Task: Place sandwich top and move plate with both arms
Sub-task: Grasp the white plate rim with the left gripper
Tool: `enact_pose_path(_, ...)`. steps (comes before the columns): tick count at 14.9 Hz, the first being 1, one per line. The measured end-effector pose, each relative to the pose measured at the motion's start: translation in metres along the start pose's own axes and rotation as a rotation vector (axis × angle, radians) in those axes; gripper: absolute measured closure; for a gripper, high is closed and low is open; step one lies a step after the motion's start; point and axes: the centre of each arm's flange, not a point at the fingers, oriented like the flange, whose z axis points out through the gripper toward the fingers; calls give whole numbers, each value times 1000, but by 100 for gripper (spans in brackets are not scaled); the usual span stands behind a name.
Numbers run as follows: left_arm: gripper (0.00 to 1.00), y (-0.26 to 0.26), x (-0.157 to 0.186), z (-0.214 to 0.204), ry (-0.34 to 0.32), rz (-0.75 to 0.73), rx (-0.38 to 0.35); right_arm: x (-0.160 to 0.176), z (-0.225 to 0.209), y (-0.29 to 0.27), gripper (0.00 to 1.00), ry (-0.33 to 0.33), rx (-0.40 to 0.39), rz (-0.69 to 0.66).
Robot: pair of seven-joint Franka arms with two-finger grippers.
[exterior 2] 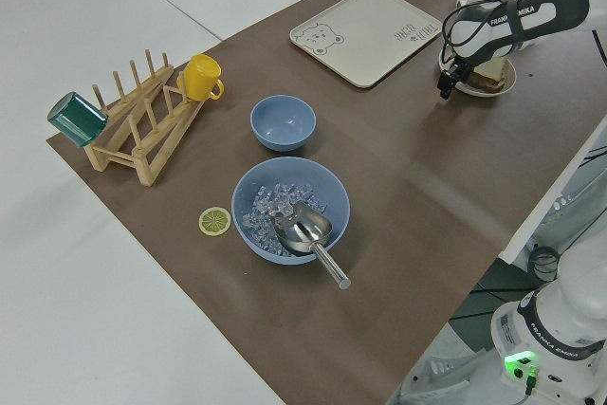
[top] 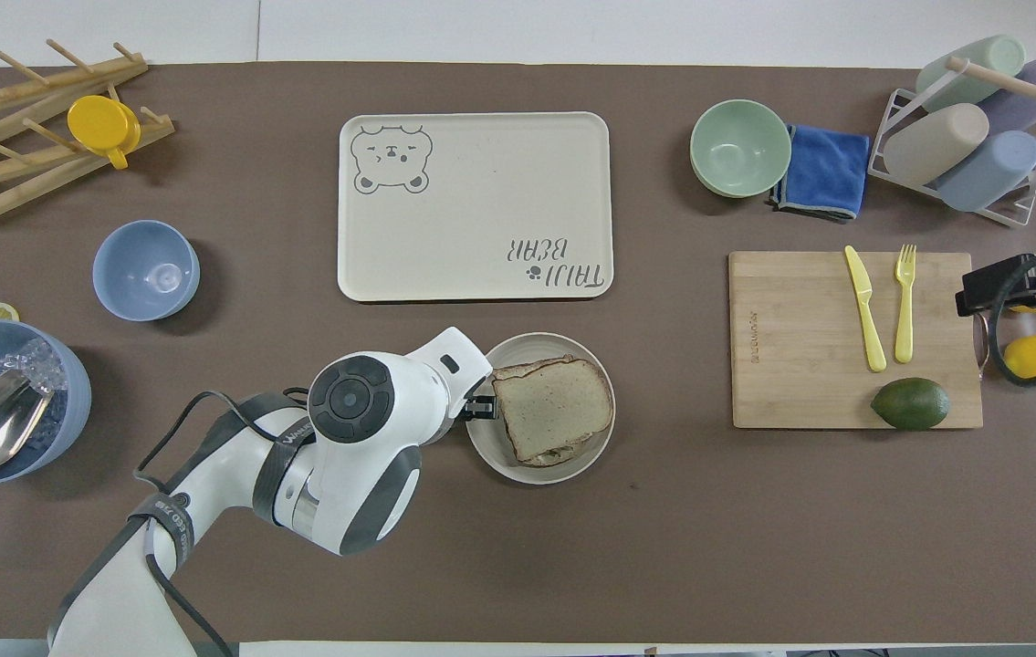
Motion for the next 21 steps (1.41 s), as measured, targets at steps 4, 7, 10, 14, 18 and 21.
enact_pose_path(4,33,0,0,0,-3,-13,-10,0,1,1,0,-5,0,2)
enact_pose_path(7,44,0,0,0,-4,-19,-15,-1,1,1,0,-5,0,4)
enact_pose_path(10,59,4,-2,0,-10,-29,-30,-1,1,1,0,-5,0,4)
enact_pose_path(14,78,9,-5,1,-13,-27,-37,-1,1,2,0,-6,0,5)
enact_pose_path(18,95,11,-4,-3,-5,-35,-48,-1,1,2,0,-6,0,5)
enact_pose_path(21,95,10,-3,-4,-9,-56,-62,-1,1,2,0,-6,0,5)
